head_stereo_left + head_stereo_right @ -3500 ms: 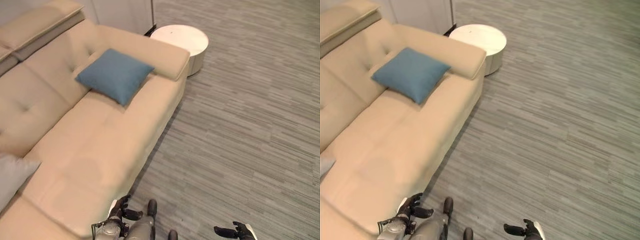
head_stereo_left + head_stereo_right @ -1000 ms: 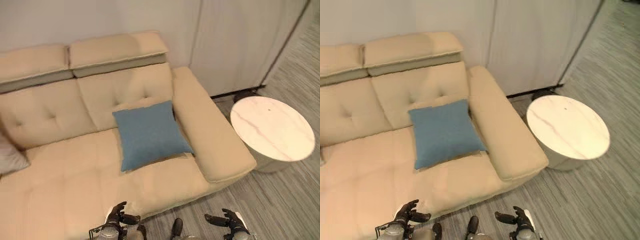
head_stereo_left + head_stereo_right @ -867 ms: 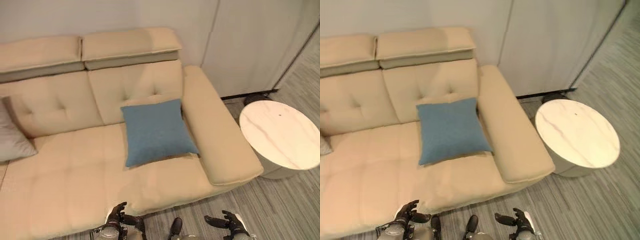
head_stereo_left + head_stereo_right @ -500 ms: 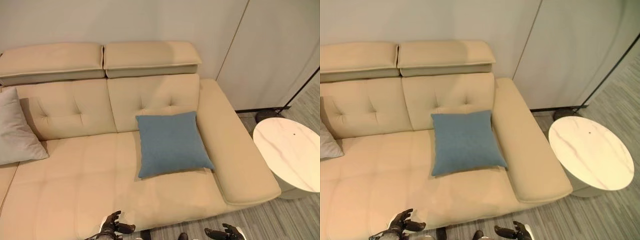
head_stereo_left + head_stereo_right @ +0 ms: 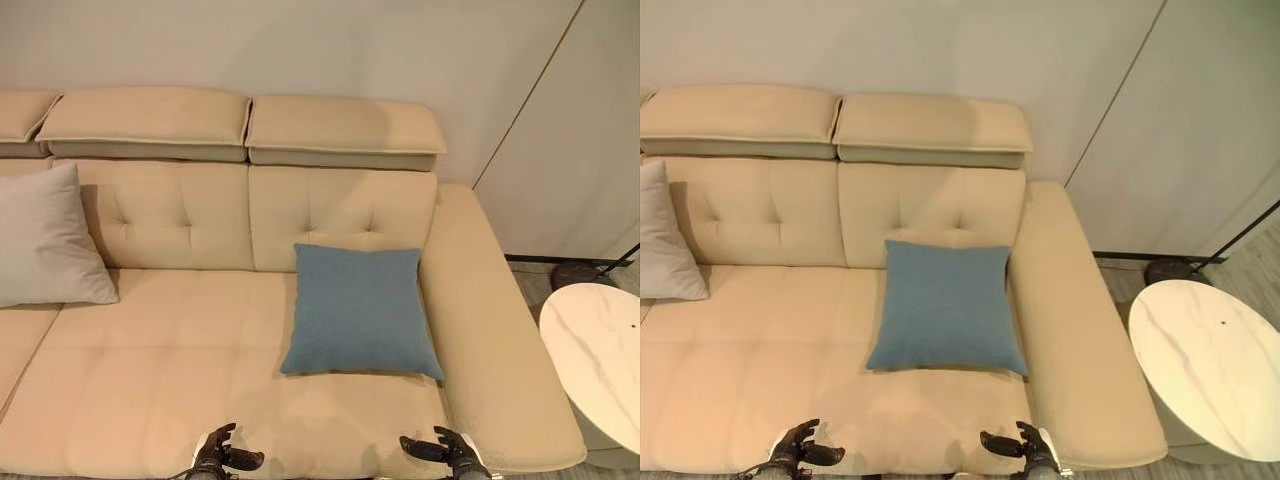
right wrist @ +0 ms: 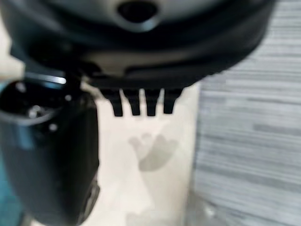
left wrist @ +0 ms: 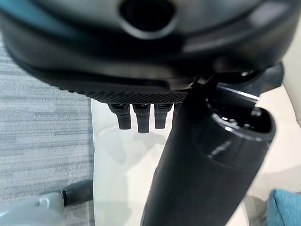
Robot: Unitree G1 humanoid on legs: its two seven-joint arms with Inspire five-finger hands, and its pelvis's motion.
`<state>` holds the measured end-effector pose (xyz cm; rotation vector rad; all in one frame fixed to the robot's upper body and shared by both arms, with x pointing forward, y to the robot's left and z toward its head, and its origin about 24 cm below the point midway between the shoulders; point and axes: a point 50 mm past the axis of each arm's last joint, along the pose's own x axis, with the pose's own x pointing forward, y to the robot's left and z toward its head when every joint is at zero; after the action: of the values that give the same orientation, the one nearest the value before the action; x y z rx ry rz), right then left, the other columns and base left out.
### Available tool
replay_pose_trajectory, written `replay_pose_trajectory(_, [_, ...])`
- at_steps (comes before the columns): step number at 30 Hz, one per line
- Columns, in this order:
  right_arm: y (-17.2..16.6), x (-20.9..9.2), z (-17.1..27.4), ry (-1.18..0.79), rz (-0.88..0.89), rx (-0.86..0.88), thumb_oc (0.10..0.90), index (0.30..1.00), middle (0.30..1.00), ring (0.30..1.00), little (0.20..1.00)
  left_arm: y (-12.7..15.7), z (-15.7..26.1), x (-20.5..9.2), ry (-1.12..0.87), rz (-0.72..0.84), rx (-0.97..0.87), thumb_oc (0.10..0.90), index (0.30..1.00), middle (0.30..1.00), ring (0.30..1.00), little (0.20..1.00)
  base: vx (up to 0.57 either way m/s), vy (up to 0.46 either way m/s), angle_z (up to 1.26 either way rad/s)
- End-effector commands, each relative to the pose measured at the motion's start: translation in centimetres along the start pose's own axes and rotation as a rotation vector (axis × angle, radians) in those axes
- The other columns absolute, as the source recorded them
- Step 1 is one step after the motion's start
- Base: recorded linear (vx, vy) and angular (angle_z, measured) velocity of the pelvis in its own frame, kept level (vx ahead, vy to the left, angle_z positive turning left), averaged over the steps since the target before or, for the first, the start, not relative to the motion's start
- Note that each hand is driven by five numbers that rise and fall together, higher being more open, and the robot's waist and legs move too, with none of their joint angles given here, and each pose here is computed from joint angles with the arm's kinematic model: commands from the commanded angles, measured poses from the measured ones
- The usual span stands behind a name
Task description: Pick up all the scattered cushions and arrange them neatly on the sofa.
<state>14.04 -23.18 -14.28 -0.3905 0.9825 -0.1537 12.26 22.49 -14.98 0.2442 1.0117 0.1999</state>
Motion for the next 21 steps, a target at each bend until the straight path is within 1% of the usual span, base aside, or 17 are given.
replay_pose_trajectory(1, [-3.0,0.5,2.9,-0.141,-0.094,-0.056,0.800,0.900,0.900,0.900,0.900,2.0,5.0,0.6,-0.206,0.073,-0.044,0.800,0.900,0.900,0.900,0.900,0.02,-0.070,0.12])
replay_pose_trajectory(3, [-4.3,0.4,4.0,-0.195,-0.126,-0.061,0.800,0.900,0.900,0.900,0.900,2.7,6.3,0.5,-0.260,0.096,-0.075,0.800,0.900,0.900,0.900,0.900,0.00,-0.079,0.06])
replay_pose_trajectory(4, [-6.2,0.3,5.2,-0.251,-0.168,-0.077,0.800,0.900,0.900,0.900,0.900,3.8,7.9,0.2,-0.330,0.123,-0.135,0.800,0.900,0.900,0.900,0.900,-0.01,-0.067,0.02])
replay_pose_trajectory(5, [-6.2,0.3,5.2,-0.251,-0.168,-0.077,0.800,0.900,0.900,0.900,0.900,3.8,7.9,0.2,-0.329,0.122,-0.135,0.800,0.900,0.900,0.900,0.900,-0.02,-0.059,0.02])
replay_pose_trajectory(7, [-7.8,0.0,6.2,-0.296,-0.202,-0.084,0.800,0.900,0.900,0.900,0.900,4.9,9.5,-0.2,-0.404,0.143,-0.194,0.800,0.900,0.900,0.900,0.900,-0.01,-0.038,0.04])
replay_pose_trajectory(8, [-7.8,0.0,6.2,-0.296,-0.202,-0.084,0.800,0.900,0.900,0.900,0.900,4.9,9.5,-0.2,-0.403,0.142,-0.194,0.800,0.900,0.900,0.900,0.900,-0.01,-0.030,0.05])
replay_pose_trajectory(9, [-8.7,-0.2,6.7,-0.320,-0.221,-0.085,0.800,0.900,0.900,0.900,0.900,5.4,10.2,-0.4,-0.437,0.154,-0.215,0.800,0.900,0.900,0.900,0.900,0.00,-0.037,0.10])
replay_pose_trajectory(10, [-11.3,-1.2,8.9,-0.420,-0.286,-0.065,0.800,0.900,0.900,0.900,0.900,6.9,12.3,-1.3,-0.541,0.180,-0.271,0.800,0.900,0.900,0.900,0.900,0.00,-0.037,0.10])
replay_pose_trajectory(11, [-11.3,-1.2,8.8,-0.420,-0.286,-0.065,0.800,0.900,0.900,0.900,0.900,6.9,12.3,-1.3,-0.540,0.180,-0.271,0.800,0.900,0.900,0.900,0.900,0.00,-0.035,0.13])
replay_pose_trajectory(13, [-12.6,-1.7,9.7,-0.461,-0.328,-0.036,0.800,0.900,0.900,0.900,0.900,7.4,13.2,-1.7,-0.583,0.191,-0.292,0.800,0.900,0.900,0.900,0.900,0.01,-0.012,0.12])
replay_pose_trajectory(14, [-12.6,-1.7,9.7,-0.461,-0.328,-0.036,0.800,0.900,0.900,0.900,0.900,7.4,13.2,-1.7,-0.583,0.191,-0.292,0.800,0.900,0.900,0.900,0.900,0.03,-0.015,0.08])
replay_pose_trajectory(15, [-13.5,-2.1,10.7,-0.507,-0.360,-0.005,0.800,0.900,0.900,0.900,0.900,7.8,14.1,-2.0,-0.623,0.203,-0.314,0.800,0.900,0.900,0.900,0.900,0.04,-0.018,0.01])
replay_pose_trajectory(19, [-14.0,-2.3,12.2,-0.548,-0.393,0.058,0.800,0.900,0.900,0.900,0.900,7.8,15.8,-2.4,-0.672,0.208,-0.358,0.800,0.900,0.900,0.900,0.900,0.04,-0.025,0.00])
replay_pose_trajectory(21, [-13.8,-2.1,14.5,-0.588,-0.393,0.129,0.800,0.900,0.900,0.900,0.900,7.0,18.2,-2.6,-0.720,0.183,-0.424,0.800,0.900,0.900,0.900,0.900,0.00,-0.021,0.00])
